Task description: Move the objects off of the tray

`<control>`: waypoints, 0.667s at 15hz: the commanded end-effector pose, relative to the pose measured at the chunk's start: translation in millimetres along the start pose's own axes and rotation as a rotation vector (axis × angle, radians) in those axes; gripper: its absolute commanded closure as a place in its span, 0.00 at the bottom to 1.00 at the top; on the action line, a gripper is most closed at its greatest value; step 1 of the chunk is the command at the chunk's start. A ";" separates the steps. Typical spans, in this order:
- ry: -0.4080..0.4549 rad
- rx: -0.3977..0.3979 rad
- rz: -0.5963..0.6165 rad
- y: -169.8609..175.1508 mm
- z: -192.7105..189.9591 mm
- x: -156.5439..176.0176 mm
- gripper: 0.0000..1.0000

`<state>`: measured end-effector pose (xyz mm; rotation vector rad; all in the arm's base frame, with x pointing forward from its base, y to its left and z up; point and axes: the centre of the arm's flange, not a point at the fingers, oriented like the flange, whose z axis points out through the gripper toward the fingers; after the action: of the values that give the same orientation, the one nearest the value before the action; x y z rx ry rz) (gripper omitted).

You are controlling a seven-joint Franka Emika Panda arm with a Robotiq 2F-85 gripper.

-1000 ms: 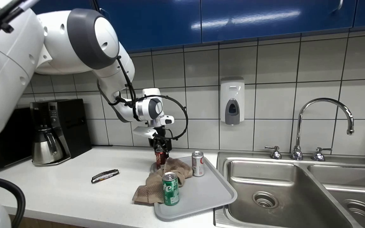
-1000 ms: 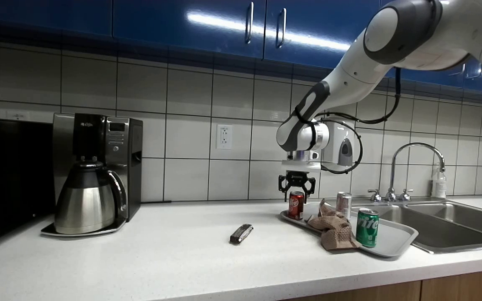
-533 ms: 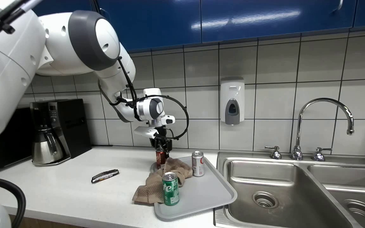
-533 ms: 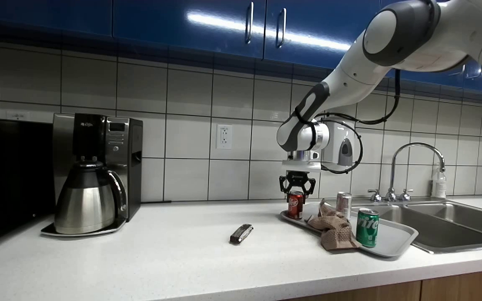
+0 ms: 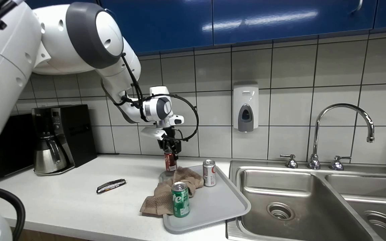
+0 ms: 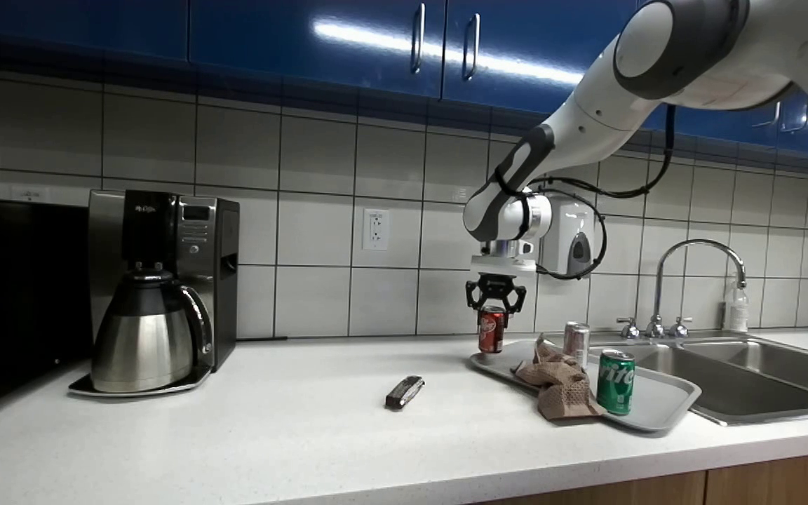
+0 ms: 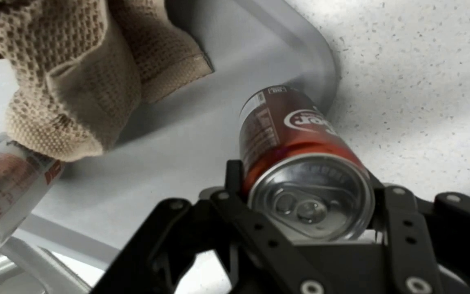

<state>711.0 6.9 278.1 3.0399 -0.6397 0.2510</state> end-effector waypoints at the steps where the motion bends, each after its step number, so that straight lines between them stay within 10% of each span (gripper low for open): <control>1: 0.023 0.024 -0.026 -3.6 -28.6 -8.0 0.62; 10: 0.019 0.047 -0.139 -43.5 -44.9 -48.2 0.62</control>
<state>700.2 54.8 299.8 3.0782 -0.5148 0.2785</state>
